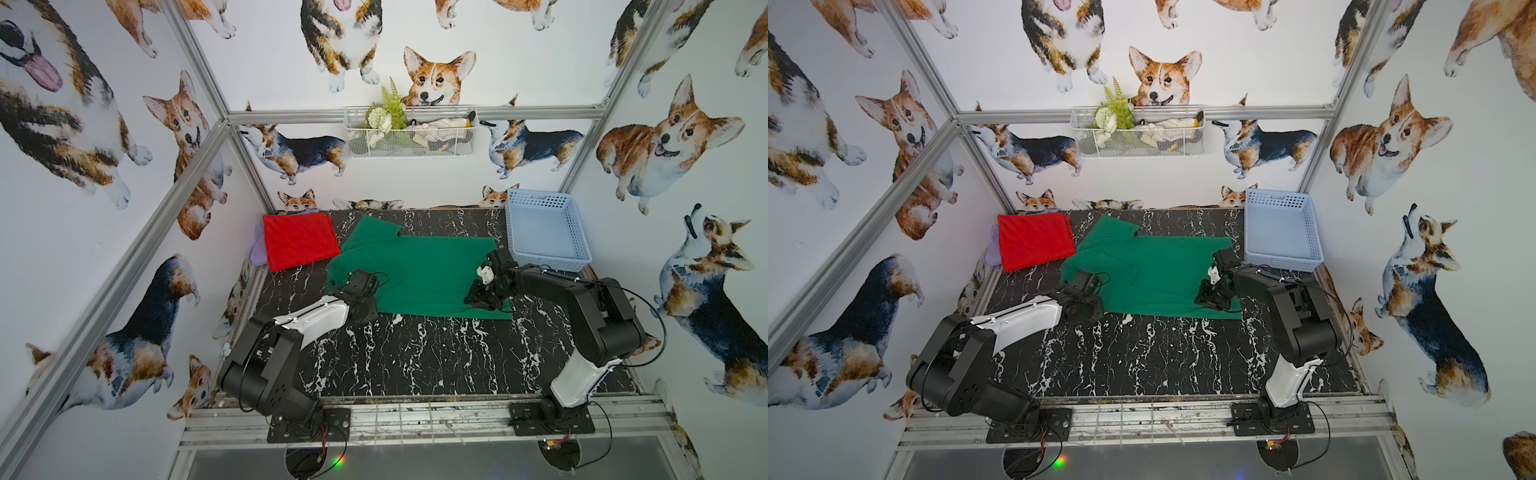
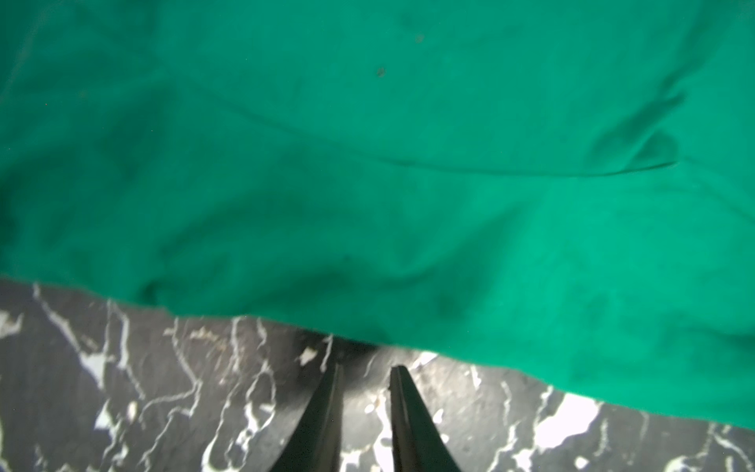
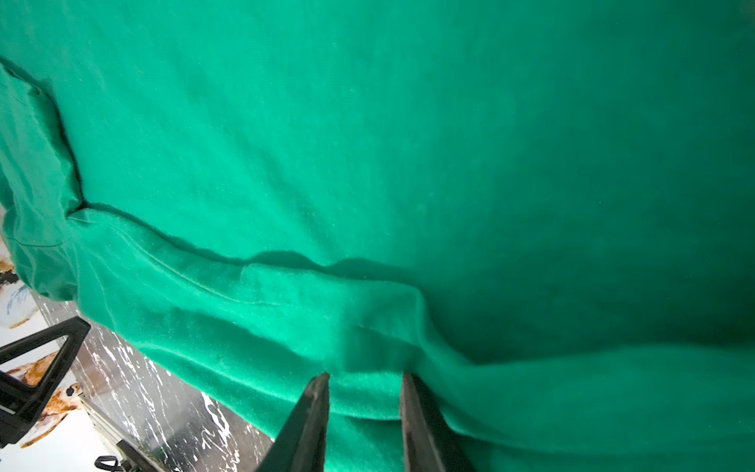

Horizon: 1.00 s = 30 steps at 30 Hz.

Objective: Fold and stack t-shirts
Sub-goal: Move the T-shirt to the center of the board.

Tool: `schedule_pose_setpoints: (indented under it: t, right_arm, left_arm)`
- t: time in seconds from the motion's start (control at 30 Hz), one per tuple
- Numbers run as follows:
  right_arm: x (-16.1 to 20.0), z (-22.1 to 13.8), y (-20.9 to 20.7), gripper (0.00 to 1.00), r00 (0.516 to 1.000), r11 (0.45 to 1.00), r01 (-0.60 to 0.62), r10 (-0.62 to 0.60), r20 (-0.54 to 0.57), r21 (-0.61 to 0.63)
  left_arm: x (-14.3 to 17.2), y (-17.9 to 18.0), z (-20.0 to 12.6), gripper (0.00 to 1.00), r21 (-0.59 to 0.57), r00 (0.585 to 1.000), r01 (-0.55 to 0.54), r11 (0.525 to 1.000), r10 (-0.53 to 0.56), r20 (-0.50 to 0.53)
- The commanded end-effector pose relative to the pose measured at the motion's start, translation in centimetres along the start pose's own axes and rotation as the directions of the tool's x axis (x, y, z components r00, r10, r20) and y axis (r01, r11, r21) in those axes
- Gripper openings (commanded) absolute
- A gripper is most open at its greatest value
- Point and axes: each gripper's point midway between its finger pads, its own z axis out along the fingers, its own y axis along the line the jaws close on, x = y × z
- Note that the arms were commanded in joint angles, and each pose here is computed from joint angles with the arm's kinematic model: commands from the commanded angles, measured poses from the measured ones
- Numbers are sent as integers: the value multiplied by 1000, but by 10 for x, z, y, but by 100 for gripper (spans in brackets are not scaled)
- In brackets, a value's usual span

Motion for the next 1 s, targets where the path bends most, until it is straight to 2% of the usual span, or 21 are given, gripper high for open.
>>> schedule_pose_setpoints:
  t: [0.0,0.17,0.27,0.33,0.47,0.67,0.83,0.97]
  right_arm:
    - [29,-2,-36,36,995,986,-44,57,-77,163]
    - [33,-3,-40,36,995,983,-41,56,-80,178]
    - [32,-3,-39,36,995,984,-42,56,-79,171]
    - [31,-3,-37,36,995,986,-45,58,-77,163]
    - [31,-4,-35,37,995,987,-47,59,-75,156]
    - [34,-8,-38,36,996,985,-38,51,-73,169]
    - [36,-10,-40,36,996,984,-36,49,-73,173]
    - [38,-11,-44,36,996,983,-45,58,-69,175]
  left_arm:
    - [6,10,-1,26,-29,1000,11,1000,-11,6]
    - [-13,-2,-33,28,44,992,-26,999,20,122]
    - [-35,2,-49,32,15,979,-46,999,42,199]
    - [-49,2,-50,32,9,976,-60,998,57,208]
    - [-71,-6,-32,31,-8,981,-74,997,74,180]
    - [-77,1,8,29,-24,994,-36,999,38,99]
    - [-63,13,33,28,-29,1000,2,1000,-1,21]
    - [-49,16,36,28,-19,999,32,999,-32,-10]
